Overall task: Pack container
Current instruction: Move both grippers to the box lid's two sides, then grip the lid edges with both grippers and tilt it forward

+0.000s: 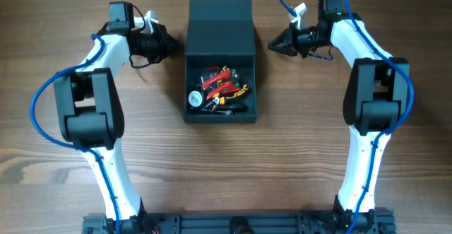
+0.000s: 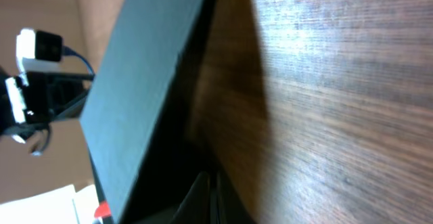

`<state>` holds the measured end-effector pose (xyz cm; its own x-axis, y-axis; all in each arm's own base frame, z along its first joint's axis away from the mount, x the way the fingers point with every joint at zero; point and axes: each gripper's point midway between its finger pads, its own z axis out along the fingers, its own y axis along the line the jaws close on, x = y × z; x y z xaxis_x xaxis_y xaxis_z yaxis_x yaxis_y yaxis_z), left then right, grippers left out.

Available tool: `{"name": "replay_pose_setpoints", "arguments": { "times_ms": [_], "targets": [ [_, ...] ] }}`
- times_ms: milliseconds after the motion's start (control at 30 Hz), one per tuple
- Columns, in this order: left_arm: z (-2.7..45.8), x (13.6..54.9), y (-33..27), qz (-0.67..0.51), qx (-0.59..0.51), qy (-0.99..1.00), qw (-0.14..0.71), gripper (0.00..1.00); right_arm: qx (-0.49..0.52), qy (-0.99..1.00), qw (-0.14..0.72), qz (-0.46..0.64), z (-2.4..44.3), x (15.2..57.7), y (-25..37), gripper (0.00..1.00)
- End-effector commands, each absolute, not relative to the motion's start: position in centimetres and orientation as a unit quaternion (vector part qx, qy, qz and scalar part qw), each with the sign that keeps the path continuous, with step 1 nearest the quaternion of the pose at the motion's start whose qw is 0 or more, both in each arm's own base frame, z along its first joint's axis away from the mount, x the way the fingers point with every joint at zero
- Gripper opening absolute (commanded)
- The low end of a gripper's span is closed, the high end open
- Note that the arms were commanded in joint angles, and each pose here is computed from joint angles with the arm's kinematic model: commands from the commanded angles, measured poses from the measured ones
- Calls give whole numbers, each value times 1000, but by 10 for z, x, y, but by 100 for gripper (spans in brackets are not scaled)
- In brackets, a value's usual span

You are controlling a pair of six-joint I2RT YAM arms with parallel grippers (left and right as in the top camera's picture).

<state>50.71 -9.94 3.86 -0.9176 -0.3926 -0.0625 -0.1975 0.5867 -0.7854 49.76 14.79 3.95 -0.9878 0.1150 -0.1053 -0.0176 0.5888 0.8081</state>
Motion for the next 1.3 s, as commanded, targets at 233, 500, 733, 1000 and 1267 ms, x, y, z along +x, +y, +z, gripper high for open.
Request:
{"name": "replay_pose_setpoints", "arguments": {
  "times_ms": [233, 500, 733, 1000, 1267],
  "targets": [
    [45, 528, -108, -485, -179, 847, 127, 4, 73, 830, 37, 551, 31, 510, 166, 4],
    [16, 522, -108, -482, -205, 847, 94, 4, 81, 822, 27, 562, 16, 512, 171, 4],
    [-3, 521, -108, -479, -218, 846, 81, 4, 48, 817, 43, 574, 23, 514, 187, 4],
    [-1, 525, -122, -500, -210, 837, 79, 4, 2, 801, 55, 597, 36, 512, 210, 4],
    [29, 540, -130, -549, -193, 808, 92, 4, -30, 774, 57, 630, 52, 509, 214, 4]
  ]
}}
